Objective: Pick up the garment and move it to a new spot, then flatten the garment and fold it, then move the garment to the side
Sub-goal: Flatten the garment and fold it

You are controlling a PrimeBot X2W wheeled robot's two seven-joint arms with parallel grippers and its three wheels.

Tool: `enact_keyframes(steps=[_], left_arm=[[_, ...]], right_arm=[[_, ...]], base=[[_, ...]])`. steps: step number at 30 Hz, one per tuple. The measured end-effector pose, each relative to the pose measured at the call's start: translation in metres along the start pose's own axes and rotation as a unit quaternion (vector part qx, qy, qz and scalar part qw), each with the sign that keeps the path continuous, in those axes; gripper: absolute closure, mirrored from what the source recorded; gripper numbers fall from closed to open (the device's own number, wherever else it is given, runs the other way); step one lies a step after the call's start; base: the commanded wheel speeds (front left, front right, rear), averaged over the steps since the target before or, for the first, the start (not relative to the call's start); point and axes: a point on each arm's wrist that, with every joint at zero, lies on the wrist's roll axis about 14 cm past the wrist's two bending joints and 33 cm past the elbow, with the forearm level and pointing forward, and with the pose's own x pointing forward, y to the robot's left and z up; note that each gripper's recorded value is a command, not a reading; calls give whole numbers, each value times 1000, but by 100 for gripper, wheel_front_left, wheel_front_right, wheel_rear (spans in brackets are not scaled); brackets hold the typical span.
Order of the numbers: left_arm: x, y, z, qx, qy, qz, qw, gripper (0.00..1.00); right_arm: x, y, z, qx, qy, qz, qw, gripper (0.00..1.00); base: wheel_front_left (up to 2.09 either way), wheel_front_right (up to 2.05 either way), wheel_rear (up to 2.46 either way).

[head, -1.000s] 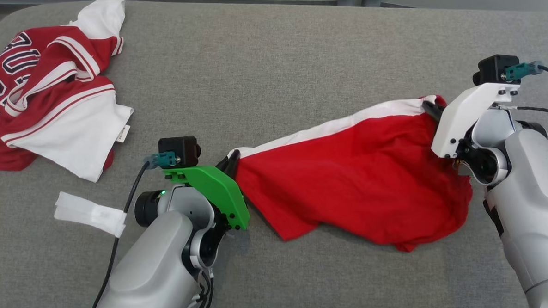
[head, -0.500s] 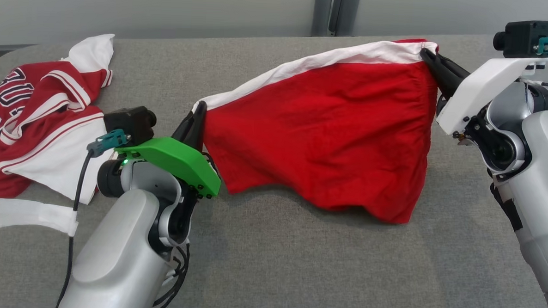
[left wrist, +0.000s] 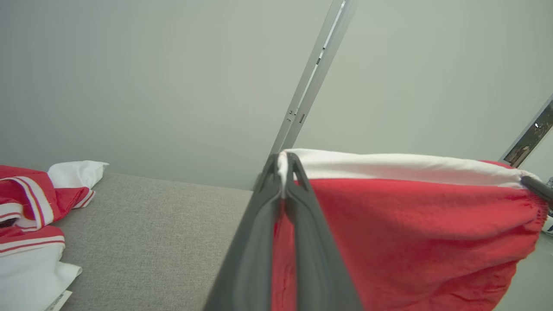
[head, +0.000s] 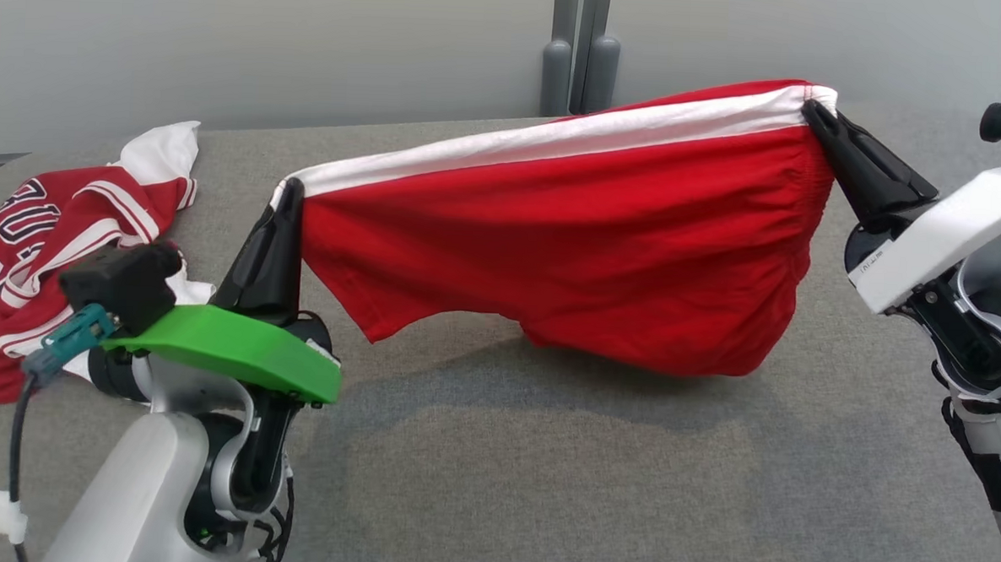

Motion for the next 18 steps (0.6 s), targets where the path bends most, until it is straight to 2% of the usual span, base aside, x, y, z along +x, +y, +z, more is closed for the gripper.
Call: enact_keyframes(steps=[5,9,18], left_arm=[[-2,-3,21,8,-15,-7,1000,100],[10,-3,33,24,-14,-14,1000,100],[77,29,37,90,29,14,995,100]], right_arm=[[-4,12,17,-3,-22,13,1000,100],[8,17,16,-11,-15,17,1000,100],[88,14,10,-32,6,2,999,100]], base=[[0,0,0],[0,0,0],[0,0,0]])
